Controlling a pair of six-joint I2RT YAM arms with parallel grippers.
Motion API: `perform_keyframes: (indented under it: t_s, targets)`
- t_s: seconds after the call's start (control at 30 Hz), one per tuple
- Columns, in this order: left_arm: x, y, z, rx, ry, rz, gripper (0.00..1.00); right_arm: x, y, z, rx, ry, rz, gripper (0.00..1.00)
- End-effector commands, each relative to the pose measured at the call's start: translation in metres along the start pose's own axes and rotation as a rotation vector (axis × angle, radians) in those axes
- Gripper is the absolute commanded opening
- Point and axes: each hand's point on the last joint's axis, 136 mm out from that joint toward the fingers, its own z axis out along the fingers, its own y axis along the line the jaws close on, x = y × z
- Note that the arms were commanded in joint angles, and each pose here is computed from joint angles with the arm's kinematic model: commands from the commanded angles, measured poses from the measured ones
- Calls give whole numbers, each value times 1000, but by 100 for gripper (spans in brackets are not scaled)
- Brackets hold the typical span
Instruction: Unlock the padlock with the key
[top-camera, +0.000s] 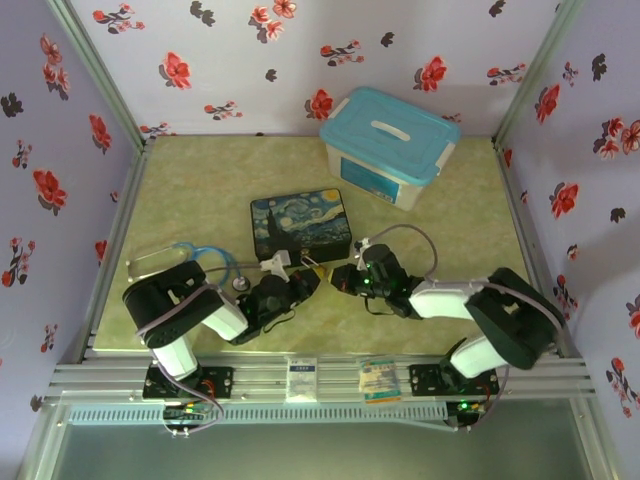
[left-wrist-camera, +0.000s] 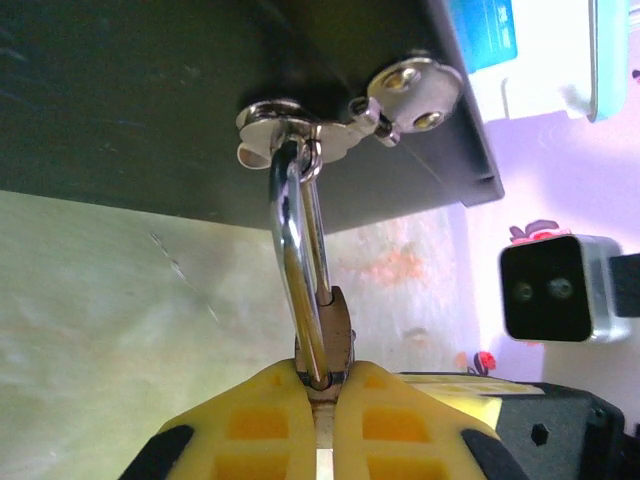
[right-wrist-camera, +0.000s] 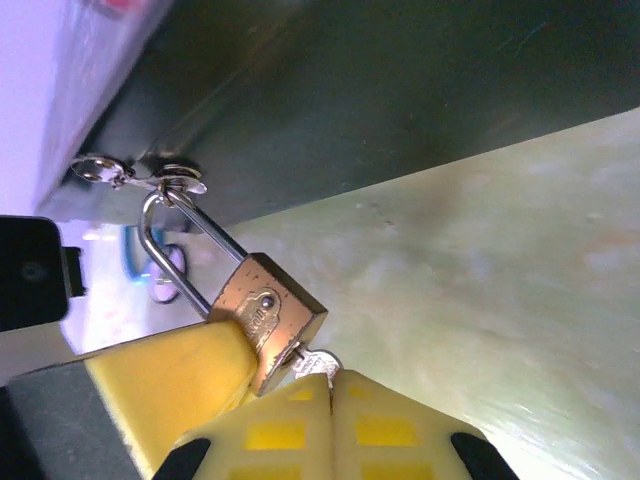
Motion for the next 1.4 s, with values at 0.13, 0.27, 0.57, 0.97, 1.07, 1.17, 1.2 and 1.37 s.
perform_keyframes:
  t_s: [0.13, 0.27, 0.57, 0.97, 1.07, 1.17, 1.2, 1.37]
  targets:
    - [13, 5, 6, -4, 33, 11, 7, -7, 4, -14, 60, -129, -102, 0]
    - [18, 3, 8, 0, 41, 15, 9, -2, 9, -5, -12, -122, -61, 0]
    - [12, 4, 1, -1, 8, 13, 8, 8, -5, -4, -2, -78, -26, 0]
    - [5, 14, 6, -38, -41, 49, 39, 21, 1, -8, -96, -48, 20, 0]
    - [5, 7, 8, -22, -43, 76, 43, 20, 5, -10, -113, -49, 32, 0]
    - [3, 4, 8, -13, -50, 81, 41, 19, 2, -11, -88, -50, 20, 0]
    - [3, 4, 9, -13, -50, 79, 38, 19, 1, -10, -81, -50, 16, 0]
    - [4, -5, 15, 10, -44, 71, 23, 20, -1, -9, -78, -51, 22, 0]
